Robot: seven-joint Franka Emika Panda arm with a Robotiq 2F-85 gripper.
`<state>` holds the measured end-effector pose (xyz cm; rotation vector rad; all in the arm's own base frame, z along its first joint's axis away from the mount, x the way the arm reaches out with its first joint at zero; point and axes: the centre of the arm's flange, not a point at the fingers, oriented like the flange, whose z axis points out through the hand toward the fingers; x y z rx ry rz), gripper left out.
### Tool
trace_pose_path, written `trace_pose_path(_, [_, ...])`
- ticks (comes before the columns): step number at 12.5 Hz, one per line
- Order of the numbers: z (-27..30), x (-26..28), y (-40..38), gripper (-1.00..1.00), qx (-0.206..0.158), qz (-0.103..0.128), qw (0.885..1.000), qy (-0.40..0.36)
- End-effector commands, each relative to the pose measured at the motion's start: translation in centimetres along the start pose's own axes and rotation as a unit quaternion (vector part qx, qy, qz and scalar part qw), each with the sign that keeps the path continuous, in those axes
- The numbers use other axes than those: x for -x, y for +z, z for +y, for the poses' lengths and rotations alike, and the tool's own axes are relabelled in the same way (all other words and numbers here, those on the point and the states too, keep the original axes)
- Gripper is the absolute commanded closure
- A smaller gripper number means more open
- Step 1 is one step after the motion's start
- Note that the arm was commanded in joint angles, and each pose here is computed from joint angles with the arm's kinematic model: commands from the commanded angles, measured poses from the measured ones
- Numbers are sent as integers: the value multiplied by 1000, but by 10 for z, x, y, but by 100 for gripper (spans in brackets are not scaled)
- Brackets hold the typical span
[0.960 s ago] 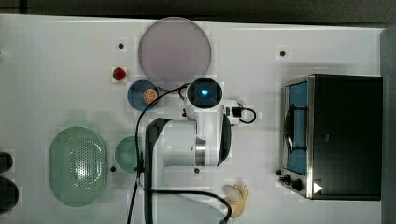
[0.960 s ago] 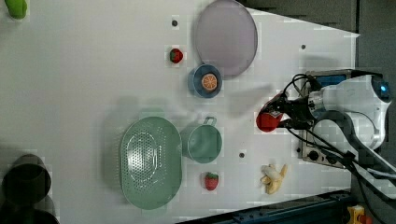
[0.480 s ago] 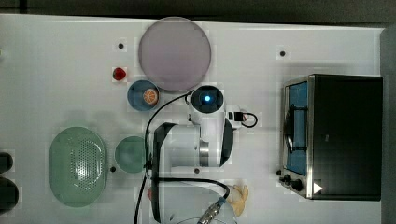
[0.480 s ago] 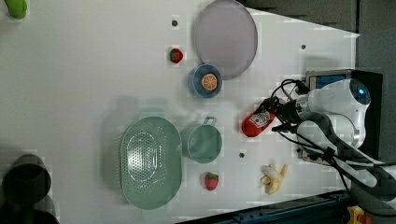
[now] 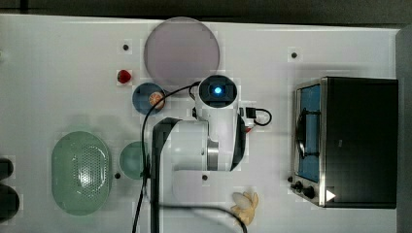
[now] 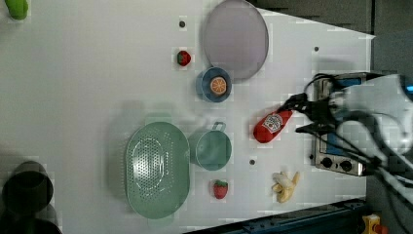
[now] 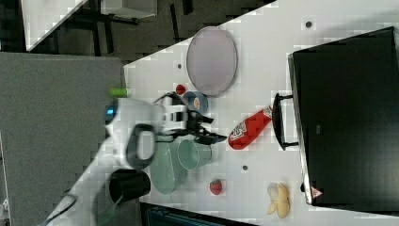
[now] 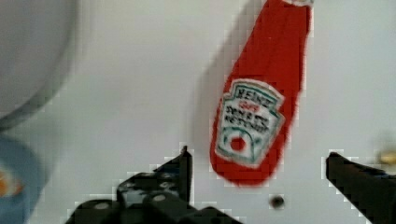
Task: Pick Ketchup from oven and place it on table.
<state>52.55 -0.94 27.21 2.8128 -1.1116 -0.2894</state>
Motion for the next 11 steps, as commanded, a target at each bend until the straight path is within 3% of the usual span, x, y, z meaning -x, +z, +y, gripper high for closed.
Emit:
trace_pose_path(1, [24, -21, -161, -100, -86, 78, 993, 35])
trace_pose_path(4, [37, -13, -259, -100, -122, 111, 986, 34])
trace_pose_path(6, [42, -8, -297, -100, -122, 112, 986, 34])
trace_pose_path(8, [49, 1, -320, -100, -105, 93, 990, 33])
trace_pose_path(11, [65, 19, -332, -100, -55, 36, 997, 33])
